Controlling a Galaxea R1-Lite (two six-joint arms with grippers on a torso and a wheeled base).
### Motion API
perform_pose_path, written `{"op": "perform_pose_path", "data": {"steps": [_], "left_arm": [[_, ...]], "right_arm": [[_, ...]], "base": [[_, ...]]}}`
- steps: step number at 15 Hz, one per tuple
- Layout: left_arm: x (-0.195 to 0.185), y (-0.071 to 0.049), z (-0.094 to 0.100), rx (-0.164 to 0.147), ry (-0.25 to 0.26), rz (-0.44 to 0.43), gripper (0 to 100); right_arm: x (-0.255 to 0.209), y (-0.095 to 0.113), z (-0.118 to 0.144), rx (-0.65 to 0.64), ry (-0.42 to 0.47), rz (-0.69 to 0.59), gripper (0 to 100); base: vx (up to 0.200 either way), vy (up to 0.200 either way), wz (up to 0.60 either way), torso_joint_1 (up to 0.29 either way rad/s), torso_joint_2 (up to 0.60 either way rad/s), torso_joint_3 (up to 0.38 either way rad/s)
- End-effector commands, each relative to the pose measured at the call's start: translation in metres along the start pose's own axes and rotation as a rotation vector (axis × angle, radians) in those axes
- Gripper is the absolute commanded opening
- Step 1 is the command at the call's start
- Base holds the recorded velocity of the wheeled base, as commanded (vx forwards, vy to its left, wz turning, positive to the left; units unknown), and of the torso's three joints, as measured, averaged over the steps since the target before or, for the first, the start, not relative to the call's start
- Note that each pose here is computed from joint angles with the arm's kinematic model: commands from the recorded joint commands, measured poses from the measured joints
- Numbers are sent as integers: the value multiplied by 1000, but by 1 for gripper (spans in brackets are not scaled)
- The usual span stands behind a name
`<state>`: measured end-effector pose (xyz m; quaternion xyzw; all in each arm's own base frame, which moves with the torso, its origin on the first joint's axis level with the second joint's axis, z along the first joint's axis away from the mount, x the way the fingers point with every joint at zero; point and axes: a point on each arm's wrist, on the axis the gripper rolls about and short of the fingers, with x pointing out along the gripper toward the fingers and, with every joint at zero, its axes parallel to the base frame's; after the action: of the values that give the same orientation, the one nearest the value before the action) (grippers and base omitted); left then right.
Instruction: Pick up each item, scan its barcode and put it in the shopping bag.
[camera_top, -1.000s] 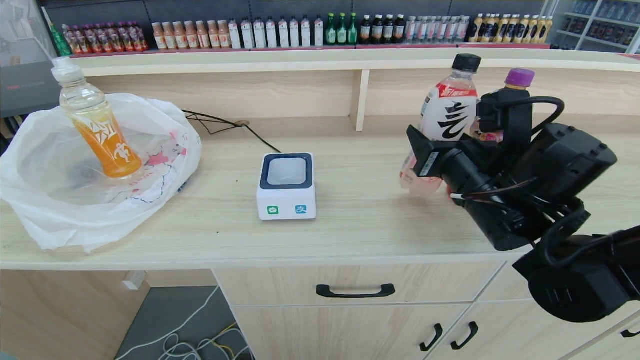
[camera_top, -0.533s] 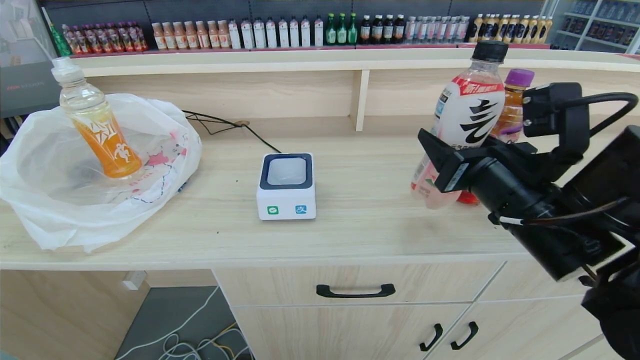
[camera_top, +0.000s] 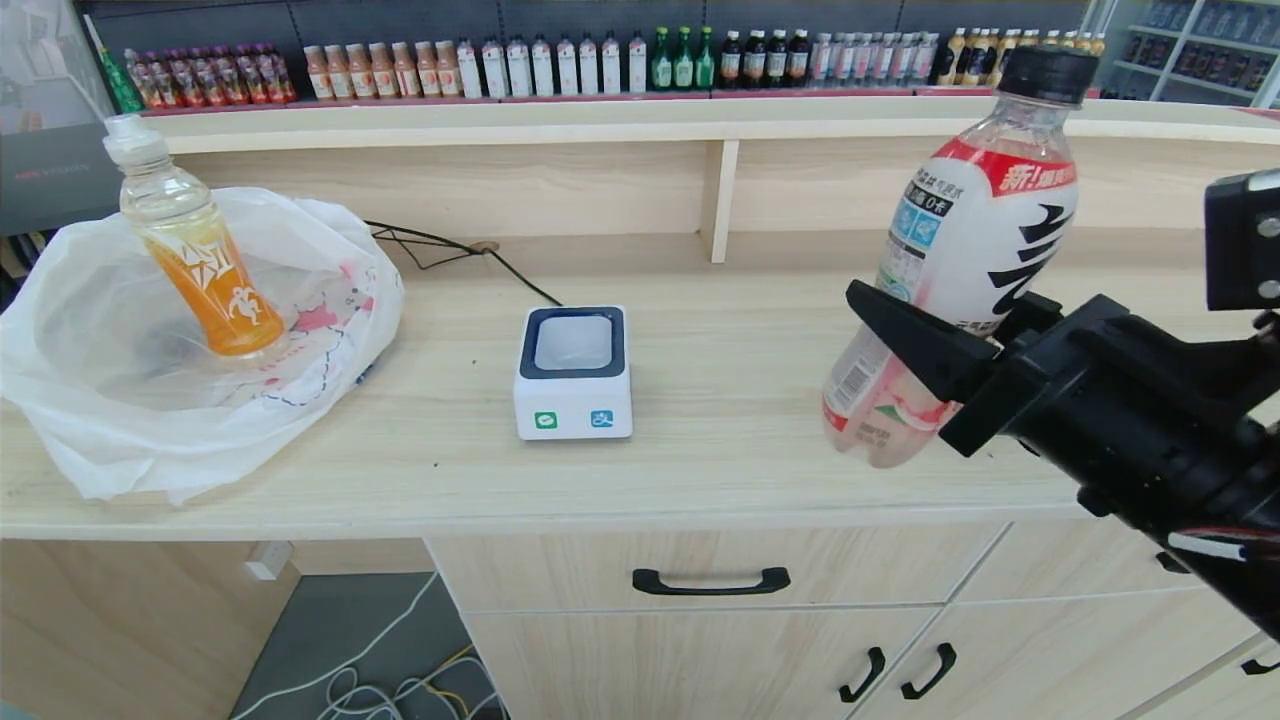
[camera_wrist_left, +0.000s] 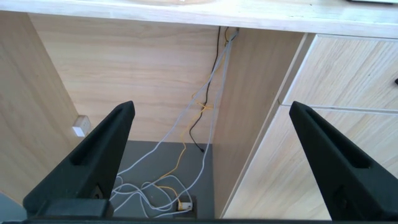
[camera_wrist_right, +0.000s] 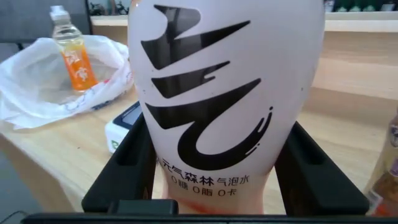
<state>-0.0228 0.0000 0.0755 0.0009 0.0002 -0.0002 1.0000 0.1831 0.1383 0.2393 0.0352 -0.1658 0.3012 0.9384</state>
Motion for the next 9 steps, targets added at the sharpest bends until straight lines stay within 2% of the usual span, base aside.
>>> {"op": "perform_pose_path", "data": {"steps": [1, 3, 4, 9], "left_arm": [[0, 0, 0, 0, 0, -1, 100], [0, 0, 0, 0, 0, -1, 100], [0, 0, 0, 0, 0, 2, 100], [0, 0, 0, 0, 0, 0, 100]], "right_arm": [[-5, 1, 6, 34, -24, 105, 0], [-7, 5, 6, 37, -32, 304, 0], [-8, 6, 7, 54, -41, 361, 0], [-9, 9, 10, 216, -37, 434, 0]], "base": [[0, 0, 0, 0, 0, 0], [0, 0, 0, 0, 0, 0], [0, 0, 0, 0, 0, 0], [0, 0, 0, 0, 0, 0]]}}
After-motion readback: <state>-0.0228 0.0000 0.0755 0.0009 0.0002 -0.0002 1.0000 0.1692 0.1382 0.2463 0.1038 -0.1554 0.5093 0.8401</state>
